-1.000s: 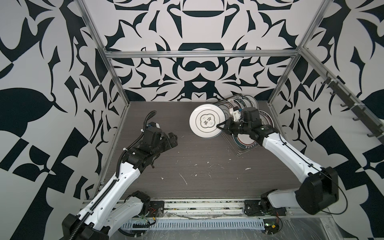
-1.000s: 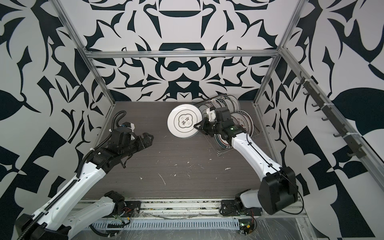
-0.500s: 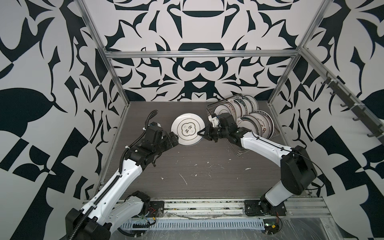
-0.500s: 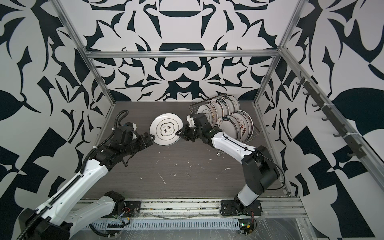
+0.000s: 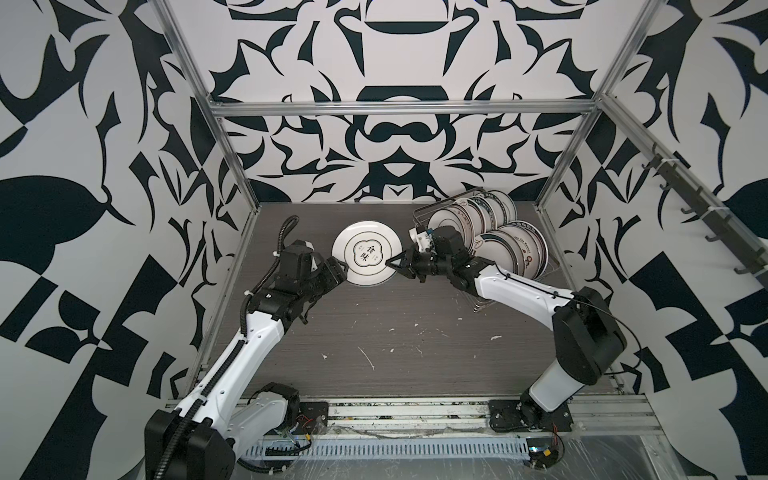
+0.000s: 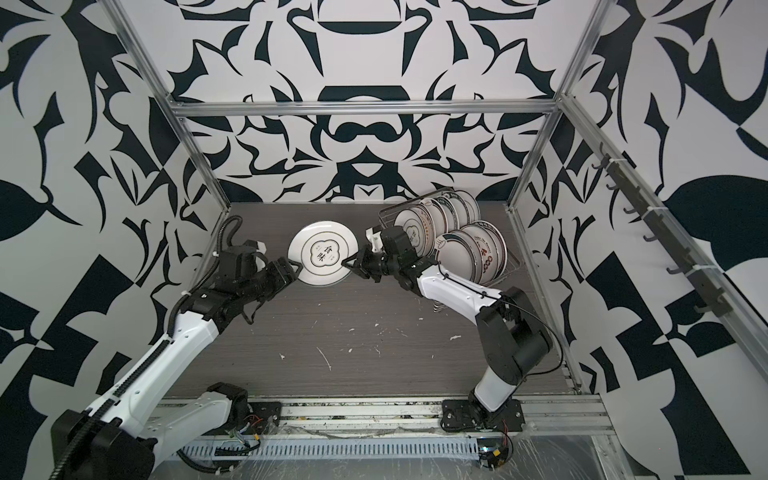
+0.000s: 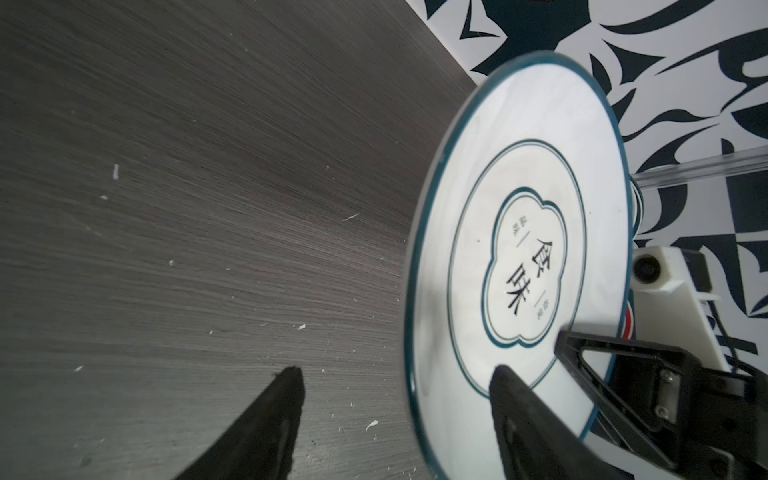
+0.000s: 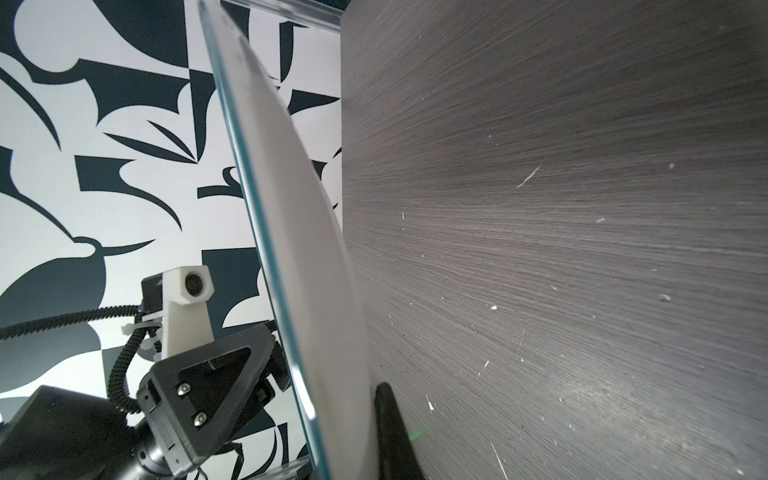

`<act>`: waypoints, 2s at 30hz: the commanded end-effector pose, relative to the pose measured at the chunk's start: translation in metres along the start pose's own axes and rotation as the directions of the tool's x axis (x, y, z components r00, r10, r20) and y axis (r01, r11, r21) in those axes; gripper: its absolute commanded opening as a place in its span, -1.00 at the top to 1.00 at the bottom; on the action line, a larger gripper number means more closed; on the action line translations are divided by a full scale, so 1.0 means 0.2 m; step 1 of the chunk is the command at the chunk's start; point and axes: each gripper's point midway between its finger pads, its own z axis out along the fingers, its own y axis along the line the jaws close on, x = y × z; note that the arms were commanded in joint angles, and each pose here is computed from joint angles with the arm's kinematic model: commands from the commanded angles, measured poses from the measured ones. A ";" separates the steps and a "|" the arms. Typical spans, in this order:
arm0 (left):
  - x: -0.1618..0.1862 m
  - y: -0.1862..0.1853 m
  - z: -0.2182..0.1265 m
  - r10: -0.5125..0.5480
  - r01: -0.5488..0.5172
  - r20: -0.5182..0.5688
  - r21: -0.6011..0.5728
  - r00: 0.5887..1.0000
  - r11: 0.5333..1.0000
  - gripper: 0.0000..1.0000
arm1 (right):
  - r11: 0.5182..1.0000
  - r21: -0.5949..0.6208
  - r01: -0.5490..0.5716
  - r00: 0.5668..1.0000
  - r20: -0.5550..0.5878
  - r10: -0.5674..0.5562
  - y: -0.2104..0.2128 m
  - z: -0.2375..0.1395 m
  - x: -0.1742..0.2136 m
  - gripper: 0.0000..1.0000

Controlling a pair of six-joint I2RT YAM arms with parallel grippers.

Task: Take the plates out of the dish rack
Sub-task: 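Carry the flower-logo plate to the left gripper while it grasps the rim, then lower the plate flat onto the table with the left gripper while right withdraws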

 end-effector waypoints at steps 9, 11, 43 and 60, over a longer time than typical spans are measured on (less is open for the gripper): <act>-0.03 -0.01 0.07 -0.076 0.079 -0.033 0.103 0.997 0.992 0.01 | 0.986 -0.161 0.050 0.998 -0.023 -0.054 0.19 0.06 0.04 1.00; -0.03 0.00 0.07 -0.079 0.082 -0.039 0.106 0.996 0.991 0.13 | 0.985 -0.163 0.053 0.998 -0.027 -0.058 0.19 0.07 0.05 1.00; -0.19 0.31 -0.12 -0.203 0.202 0.024 0.018 0.979 0.979 1.00 | 0.958 0.144 0.247 0.968 0.008 -0.251 0.13 -0.05 -0.04 -0.30; -0.47 0.65 -0.02 -0.237 0.258 0.138 -0.159 0.962 0.953 1.00 | 0.672 0.648 0.358 0.866 0.039 -0.499 -0.08 -0.85 -0.14 -0.35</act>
